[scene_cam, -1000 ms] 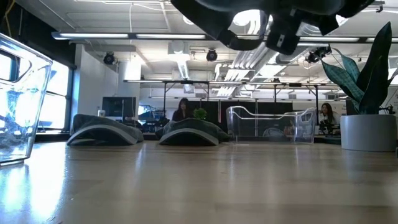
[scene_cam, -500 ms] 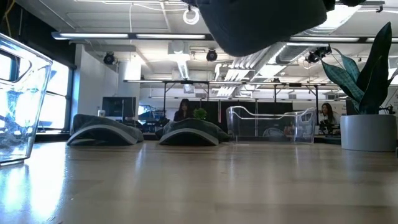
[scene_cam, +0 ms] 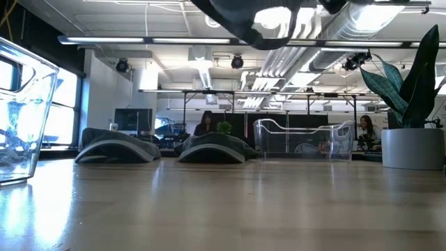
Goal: Pick & Place hat
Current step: Put the bottom gray cap into the top transparent bin
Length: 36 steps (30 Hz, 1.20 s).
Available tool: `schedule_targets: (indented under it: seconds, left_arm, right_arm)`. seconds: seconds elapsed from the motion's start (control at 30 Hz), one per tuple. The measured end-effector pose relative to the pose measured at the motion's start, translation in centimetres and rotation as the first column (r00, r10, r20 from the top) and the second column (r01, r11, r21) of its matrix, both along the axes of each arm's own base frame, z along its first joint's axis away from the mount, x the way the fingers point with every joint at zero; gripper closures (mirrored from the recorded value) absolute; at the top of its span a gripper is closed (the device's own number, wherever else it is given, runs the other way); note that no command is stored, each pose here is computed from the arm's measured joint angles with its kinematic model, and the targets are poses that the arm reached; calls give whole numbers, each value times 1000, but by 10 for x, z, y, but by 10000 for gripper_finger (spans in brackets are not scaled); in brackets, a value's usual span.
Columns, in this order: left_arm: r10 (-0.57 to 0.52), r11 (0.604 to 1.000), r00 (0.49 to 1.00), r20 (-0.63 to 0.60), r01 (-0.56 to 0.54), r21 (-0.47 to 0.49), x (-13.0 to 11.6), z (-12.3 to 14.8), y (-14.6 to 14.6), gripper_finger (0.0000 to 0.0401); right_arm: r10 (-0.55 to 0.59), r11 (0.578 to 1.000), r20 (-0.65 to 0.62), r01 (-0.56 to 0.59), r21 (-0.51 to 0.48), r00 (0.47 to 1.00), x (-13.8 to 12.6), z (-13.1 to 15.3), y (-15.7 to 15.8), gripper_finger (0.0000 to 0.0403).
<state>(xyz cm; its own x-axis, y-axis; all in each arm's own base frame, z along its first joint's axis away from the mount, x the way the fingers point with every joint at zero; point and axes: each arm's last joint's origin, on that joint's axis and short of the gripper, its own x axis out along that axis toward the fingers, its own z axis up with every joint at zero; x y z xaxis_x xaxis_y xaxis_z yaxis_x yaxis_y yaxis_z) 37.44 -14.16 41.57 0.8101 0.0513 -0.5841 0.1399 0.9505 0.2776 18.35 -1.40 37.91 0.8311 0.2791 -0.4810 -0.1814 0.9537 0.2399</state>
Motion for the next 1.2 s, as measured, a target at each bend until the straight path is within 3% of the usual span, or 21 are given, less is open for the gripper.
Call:
schedule_targets:
  seconds: [0.17, 0.37, 0.53, 0.73, 0.9, 1.2]
  left_arm:
    - [-1, 1000, 1000, 1, 1, -4, 0, 0, 0, 391]
    - [0, 1000, 1000, 27, 1, -14, 2, 2, -1, 391]
    - [0, 1000, 1000, 27, 0, -15, 2, 2, -1, 391]
    - [7, 999, 1000, 26, -5, -40, 2, 2, -1, 391]
    - [7, 999, 1000, 26, -6, -40, 2, 2, -1, 391]
    - [2, 999, 999, 50, 0, -41, 3, 4, -2, 391]
  right_arm:
    - [54, 999, 46, -55, 1, 997, 1, 25, 3, 191]
    - [203, 979, 83, -204, 4, 976, 35, 21, 17, 156]
    - [361, 932, 39, -360, -45, 932, 62, 1, 30, 155]
    - [518, 855, 26, -518, 21, 855, 78, -13, 46, 158]
    - [570, 822, 22, -570, 8, 822, 80, -17, 61, 205]
    - [598, 801, 11, -598, -42, 801, 76, -17, 79, 387]
